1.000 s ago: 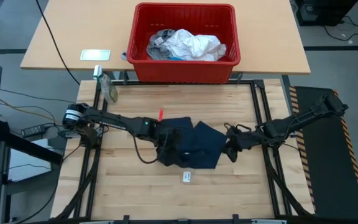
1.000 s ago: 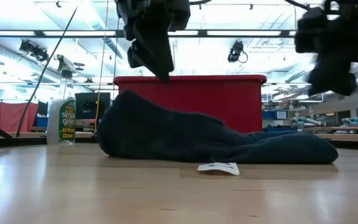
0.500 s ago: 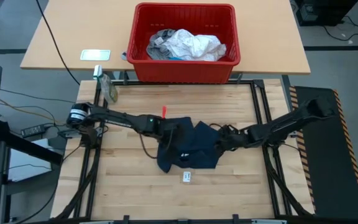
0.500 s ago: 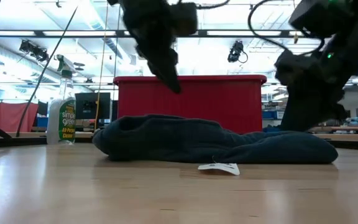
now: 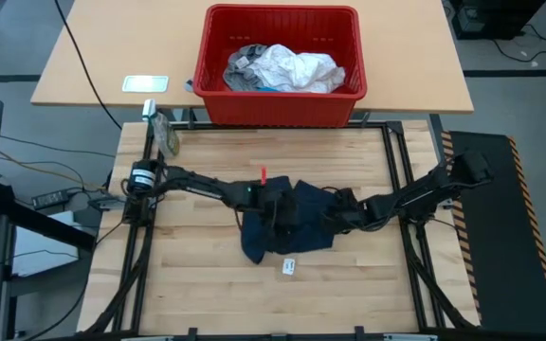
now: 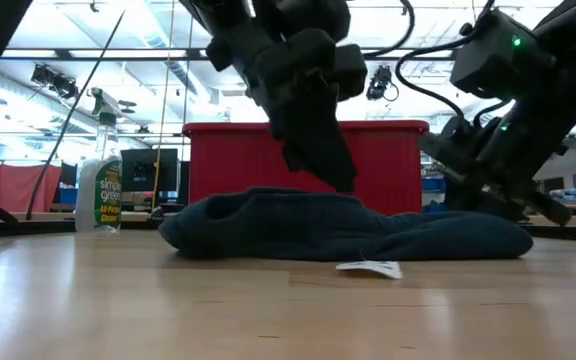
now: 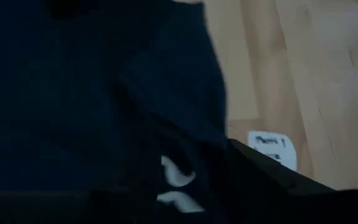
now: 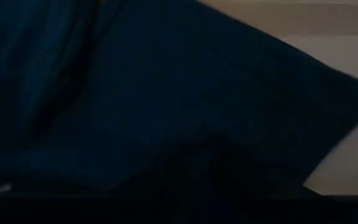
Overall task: Fold laundry
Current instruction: Fold the blue shorts
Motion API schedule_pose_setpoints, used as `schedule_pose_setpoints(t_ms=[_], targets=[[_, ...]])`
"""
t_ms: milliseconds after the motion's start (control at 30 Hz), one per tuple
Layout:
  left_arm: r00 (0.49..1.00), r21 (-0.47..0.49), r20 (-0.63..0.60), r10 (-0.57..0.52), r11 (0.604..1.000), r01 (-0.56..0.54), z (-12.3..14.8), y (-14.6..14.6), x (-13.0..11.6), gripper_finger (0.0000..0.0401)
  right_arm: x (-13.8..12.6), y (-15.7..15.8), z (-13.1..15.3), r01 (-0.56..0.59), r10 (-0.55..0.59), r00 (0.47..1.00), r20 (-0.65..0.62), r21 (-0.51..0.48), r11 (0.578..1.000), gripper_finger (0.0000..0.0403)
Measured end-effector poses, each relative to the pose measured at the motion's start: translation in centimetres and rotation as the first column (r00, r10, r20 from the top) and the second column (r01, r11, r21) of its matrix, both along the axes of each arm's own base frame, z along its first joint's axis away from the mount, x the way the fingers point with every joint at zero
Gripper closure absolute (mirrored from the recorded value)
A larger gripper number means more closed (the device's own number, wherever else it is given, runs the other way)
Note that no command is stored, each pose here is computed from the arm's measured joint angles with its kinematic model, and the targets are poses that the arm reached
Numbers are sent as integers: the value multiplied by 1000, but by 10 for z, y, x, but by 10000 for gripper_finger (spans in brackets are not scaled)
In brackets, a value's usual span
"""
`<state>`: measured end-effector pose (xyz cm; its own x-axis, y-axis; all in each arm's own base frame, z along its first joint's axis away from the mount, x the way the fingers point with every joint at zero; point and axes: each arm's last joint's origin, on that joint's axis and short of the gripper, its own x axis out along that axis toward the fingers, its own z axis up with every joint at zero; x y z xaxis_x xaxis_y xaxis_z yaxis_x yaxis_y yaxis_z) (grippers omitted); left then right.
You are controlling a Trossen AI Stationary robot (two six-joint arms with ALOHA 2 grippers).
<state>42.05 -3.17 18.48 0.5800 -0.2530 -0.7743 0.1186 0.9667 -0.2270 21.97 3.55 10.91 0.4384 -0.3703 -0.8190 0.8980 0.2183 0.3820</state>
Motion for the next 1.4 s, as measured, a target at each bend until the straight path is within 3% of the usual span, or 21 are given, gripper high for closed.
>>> schedule_pose_setpoints(t_ms=[133,267,400,500,667,833,1033,1133,1233,1400], targets=[[998,-10,-57,-25,1000,25,-24,-17,3,218,2,0,-2,79,-80,996,44,34,996,278],[997,-39,-73,24,999,-27,-42,-25,9,219,2,0,-3,83,-86,995,50,50,995,278],[998,-119,-49,-28,993,22,-38,-43,9,226,2,1,-3,91,-95,994,45,80,993,278],[996,-129,-24,-91,988,88,-26,-69,2,240,2,1,-3,94,-98,994,48,89,992,278],[989,-66,29,-145,987,146,-8,-105,-12,246,3,2,-3,84,-89,995,47,98,992,278],[985,-32,0,-172,985,172,-8,-128,-23,247,2,2,0,59,-64,997,51,103,993,278],[983,19,-146,-115,993,119,-16,-123,-34,247,-2,4,12,-3,-3,998,59,95,995,278],[979,125,-196,-57,989,83,-16,-118,-41,247,0,8,20,-16,10,998,62,101,995,280],[977,252,-213,-19,965,73,-8,-111,-49,247,10,22,36,-57,46,991,129,83,995,281],[982,293,-180,-48,951,100,13,-97,-52,247,29,48,69,-131,132,970,205,-16,991,282]])
